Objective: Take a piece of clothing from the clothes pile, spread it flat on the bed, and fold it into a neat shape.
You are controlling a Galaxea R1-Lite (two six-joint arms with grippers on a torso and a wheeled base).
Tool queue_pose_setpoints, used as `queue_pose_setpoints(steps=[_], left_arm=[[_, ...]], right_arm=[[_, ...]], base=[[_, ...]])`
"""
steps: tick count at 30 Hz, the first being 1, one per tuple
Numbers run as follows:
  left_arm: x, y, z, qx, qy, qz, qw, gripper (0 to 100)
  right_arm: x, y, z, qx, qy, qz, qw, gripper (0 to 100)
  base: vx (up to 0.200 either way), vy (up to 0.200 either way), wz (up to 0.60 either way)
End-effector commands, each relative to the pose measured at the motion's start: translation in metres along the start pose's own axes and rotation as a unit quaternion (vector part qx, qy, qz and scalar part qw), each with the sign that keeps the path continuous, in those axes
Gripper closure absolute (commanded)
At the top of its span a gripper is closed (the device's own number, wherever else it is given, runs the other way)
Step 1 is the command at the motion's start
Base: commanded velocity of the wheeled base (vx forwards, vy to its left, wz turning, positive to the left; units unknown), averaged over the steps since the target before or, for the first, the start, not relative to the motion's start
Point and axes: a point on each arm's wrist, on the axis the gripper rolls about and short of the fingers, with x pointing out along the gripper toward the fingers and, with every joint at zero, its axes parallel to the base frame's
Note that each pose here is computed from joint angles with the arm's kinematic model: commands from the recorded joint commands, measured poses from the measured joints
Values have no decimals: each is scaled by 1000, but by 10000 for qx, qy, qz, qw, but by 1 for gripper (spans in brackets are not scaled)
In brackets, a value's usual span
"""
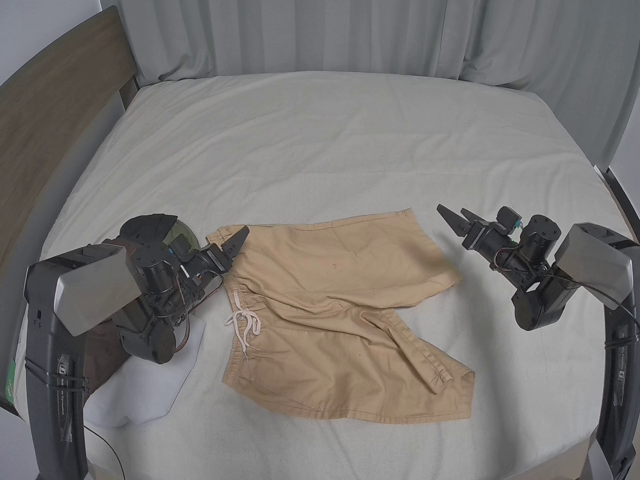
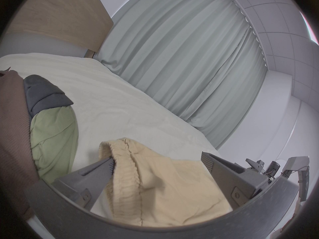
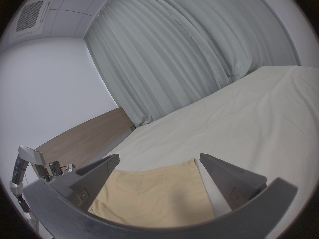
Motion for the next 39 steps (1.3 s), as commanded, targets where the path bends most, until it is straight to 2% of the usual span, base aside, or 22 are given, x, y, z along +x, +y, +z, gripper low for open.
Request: queue_pose_setpoints(steps=[1,4,5,8,10,13,14,19,23,31,39], left_arm=[[-20,-6,9,22,151,134,9998,0],[-34,-10,15,83,233,217,9995,0],[-45,-11,24,114,241,292,9992,0],[-63,-18,33,107,351,250,9990,0],[-95,-30,45,58,617,70,9981,0],[-123,-40,57,15,782,-134,9968,0],[-138,-45,63,-2,909,-334,9953,0],[-153,-58,80,94,878,-816,9927,0],[-157,-64,82,130,917,-998,9907,0],[-164,-58,71,955,1141,-1128,9824,0],[-168,-57,67,1579,1192,-1282,9718,0]], right_arm=[[-23,27,14,-12,214,25,9998,0],[-35,36,14,-31,356,-6,9994,0],[-42,41,16,-76,423,-26,9991,0],[-51,50,20,-92,488,-11,9988,0],[-62,71,26,-97,567,122,9983,0],[-75,93,32,-209,631,349,9972,0],[-84,109,36,-251,669,525,9961,0],[-98,134,39,-219,739,749,9942,0],[-105,133,38,-150,826,704,9940,0],[-106,127,35,-121,892,611,9941,0],[-119,126,24,1,1227,643,9904,0]], base=[[0,0,0],[0,0,0],[0,0,0],[0,0,0],[0,0,0],[0,0,0],[0,0,0],[0,0,0],[0,0,0],[0,0,0],[0,0,0]])
